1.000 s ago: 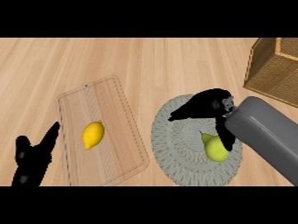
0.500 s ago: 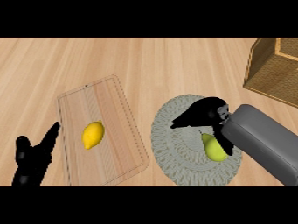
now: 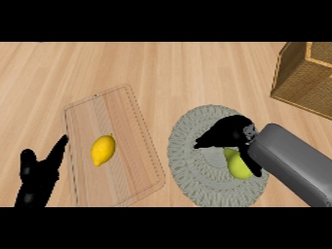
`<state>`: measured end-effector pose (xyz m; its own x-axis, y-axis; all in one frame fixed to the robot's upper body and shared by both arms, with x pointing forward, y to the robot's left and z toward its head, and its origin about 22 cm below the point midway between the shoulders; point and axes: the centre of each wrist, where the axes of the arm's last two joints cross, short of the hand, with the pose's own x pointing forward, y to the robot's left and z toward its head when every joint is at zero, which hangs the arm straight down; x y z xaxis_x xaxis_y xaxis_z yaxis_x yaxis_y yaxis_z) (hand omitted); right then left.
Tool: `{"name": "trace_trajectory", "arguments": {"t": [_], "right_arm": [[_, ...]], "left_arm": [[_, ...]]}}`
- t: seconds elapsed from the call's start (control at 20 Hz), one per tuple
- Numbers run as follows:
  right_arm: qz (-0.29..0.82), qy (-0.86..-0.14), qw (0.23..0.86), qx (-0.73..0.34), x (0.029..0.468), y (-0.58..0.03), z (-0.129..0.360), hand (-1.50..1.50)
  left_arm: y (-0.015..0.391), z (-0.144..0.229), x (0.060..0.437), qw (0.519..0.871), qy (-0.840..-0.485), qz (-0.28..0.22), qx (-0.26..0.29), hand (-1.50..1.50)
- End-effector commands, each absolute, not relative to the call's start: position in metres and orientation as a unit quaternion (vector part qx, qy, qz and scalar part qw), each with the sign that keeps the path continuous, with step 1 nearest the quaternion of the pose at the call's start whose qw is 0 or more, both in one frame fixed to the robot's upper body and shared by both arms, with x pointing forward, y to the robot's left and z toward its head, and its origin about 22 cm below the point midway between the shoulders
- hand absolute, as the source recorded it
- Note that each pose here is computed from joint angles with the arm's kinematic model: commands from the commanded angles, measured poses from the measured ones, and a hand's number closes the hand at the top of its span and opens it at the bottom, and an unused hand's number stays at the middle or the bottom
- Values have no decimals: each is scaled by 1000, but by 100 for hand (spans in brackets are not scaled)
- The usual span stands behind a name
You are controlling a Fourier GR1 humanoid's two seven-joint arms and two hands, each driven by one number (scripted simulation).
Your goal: Pick the pear from the placemat and place it in the basket
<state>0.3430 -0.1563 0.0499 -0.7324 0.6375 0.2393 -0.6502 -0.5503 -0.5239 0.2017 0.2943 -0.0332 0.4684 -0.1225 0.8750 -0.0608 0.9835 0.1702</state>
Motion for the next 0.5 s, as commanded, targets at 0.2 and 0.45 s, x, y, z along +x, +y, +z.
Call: {"name": "trace_trajectory", "arguments": {"t": [0.2,0.45], "right_arm": [[877,-302,371,35,345,-162,32,-150],[889,-325,321,37,336,-155,32,150]], "left_arm": [[297,-45,205,868,-490,-18,76,0],[286,-48,210,866,-493,-17,75,0]]}}
